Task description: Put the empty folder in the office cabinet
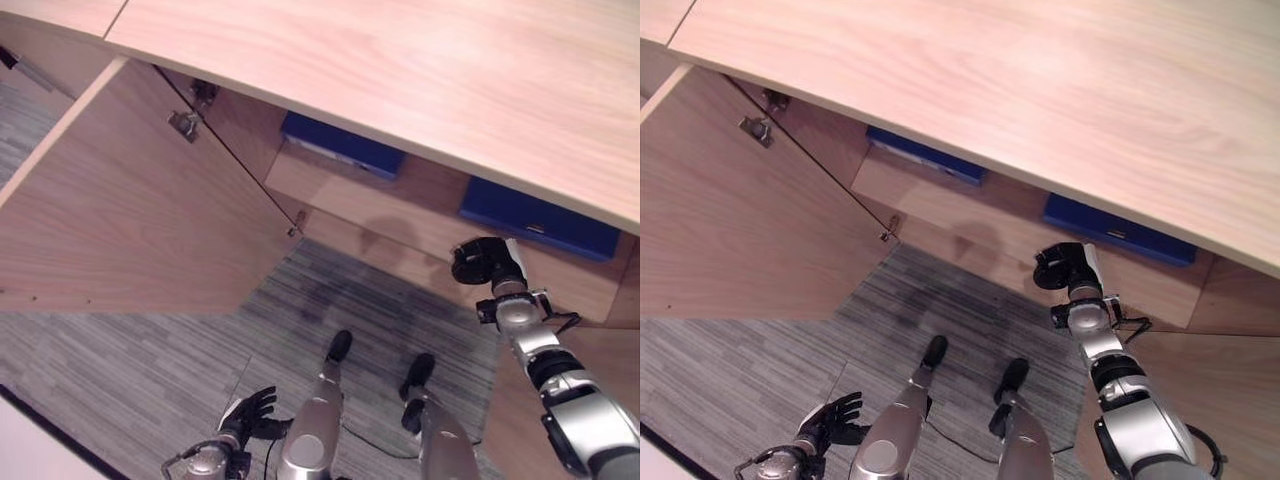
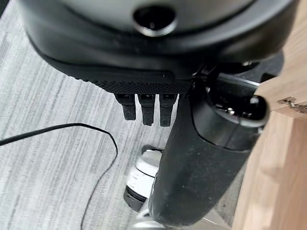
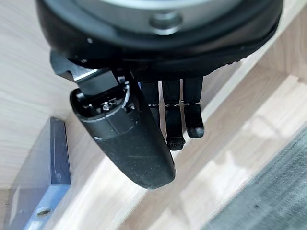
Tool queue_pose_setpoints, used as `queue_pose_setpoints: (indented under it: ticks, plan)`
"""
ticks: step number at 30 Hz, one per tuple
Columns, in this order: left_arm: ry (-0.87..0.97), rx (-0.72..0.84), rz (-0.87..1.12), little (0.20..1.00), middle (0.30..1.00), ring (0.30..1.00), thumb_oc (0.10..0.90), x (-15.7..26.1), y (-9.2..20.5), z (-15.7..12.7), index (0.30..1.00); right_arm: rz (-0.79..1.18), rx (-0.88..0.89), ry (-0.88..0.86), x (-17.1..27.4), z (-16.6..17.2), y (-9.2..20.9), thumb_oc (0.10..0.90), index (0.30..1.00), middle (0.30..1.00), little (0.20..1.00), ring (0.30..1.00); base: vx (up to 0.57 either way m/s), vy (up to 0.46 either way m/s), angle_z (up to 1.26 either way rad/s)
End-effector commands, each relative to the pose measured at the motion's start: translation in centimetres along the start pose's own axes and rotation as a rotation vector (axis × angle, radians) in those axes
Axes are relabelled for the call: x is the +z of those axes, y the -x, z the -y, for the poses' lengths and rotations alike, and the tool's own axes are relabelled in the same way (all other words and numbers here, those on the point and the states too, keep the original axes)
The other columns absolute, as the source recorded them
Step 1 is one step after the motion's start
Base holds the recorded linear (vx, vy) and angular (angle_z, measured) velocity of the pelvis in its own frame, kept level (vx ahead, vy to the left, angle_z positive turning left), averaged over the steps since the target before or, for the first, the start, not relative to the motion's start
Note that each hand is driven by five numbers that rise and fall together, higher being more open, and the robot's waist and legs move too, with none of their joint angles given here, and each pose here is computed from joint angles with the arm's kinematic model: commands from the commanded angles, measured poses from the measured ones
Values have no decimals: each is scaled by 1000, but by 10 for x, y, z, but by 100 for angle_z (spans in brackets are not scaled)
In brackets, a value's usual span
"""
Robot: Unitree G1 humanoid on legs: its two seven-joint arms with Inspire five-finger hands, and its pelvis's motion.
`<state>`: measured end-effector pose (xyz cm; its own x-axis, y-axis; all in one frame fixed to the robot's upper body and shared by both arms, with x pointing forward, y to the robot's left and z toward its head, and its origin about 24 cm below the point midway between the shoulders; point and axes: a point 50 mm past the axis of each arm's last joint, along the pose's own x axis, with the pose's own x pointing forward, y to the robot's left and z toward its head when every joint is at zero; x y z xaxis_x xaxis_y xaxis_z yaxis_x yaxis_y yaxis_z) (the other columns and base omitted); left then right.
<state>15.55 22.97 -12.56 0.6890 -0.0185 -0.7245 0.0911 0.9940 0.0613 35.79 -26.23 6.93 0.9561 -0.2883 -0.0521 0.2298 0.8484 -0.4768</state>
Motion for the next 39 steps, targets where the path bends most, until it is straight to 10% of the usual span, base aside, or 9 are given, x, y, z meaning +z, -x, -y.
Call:
queue_pose_setpoints:
  ticks: [1, 39]
  plan:
    - [-36, -9, -3, 900, 900, 900, 800, -8, 8, -8, 900, 83, -115, -33, 21, 31, -10, 400, 300, 300, 300, 300, -25, 2, 7]
    - [-131, -52, -22, 900, 900, 900, 800, -6, 21, -32, 900, 222, -503, -64, 125, 167, -24, 400, 300, 300, 300, 300, -12, -1, 4]
